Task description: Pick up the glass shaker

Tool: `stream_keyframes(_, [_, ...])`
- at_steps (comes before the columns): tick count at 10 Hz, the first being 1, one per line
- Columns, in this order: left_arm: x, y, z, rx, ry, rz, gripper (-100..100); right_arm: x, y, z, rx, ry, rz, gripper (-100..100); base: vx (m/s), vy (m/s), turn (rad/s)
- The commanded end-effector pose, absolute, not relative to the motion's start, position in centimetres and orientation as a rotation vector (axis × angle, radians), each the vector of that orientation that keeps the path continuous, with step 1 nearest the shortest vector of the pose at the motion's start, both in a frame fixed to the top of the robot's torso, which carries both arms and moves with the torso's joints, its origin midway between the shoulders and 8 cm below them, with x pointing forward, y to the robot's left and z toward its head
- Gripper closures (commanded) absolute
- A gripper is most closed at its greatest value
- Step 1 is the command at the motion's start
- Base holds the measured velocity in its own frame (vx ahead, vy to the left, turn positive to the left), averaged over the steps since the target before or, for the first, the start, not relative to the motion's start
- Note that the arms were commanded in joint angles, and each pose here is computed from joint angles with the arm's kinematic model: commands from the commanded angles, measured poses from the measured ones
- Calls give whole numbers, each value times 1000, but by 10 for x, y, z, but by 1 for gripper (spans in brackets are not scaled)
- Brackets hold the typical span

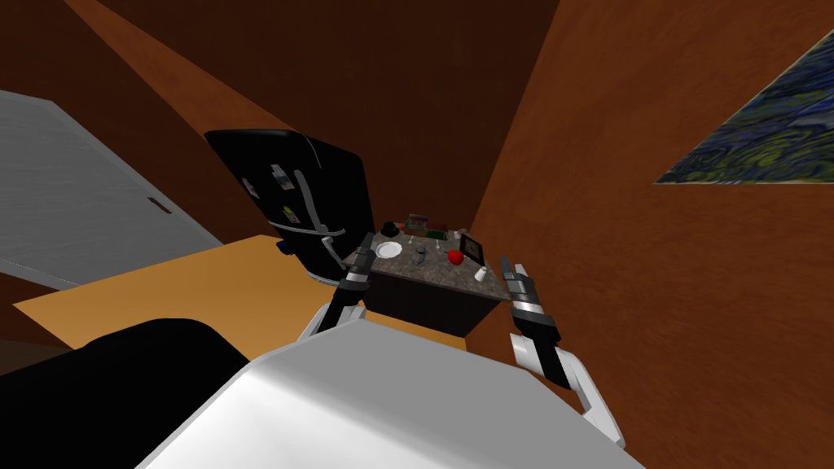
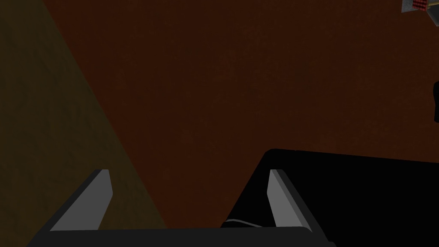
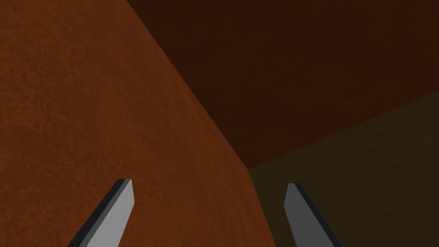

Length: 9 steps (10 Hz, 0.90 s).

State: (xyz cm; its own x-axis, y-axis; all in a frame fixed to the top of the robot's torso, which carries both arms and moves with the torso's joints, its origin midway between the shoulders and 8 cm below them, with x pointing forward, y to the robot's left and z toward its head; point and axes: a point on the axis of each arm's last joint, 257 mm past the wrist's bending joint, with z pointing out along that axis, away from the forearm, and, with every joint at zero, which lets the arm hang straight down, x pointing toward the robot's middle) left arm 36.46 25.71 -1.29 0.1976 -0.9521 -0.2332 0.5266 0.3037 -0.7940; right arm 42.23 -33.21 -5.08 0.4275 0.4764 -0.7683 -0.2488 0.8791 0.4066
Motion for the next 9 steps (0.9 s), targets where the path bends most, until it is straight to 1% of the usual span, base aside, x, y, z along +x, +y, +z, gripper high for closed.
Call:
stream_keyframes(1, [365, 257, -13, -638, 816, -1139, 0, 422, -332, -51, 246, 1035, 459, -100, 0, 0, 0])
stream_keyframes(4, [365, 257, -13, -638, 816, -1139, 0, 431, -343, -59, 270, 1064, 408, -100, 0, 17, 0])
stream_keyframes(9, [365, 257, -13, -638, 816, -1139, 0, 431, -343, -59, 270, 1064, 408, -100, 0, 7, 0])
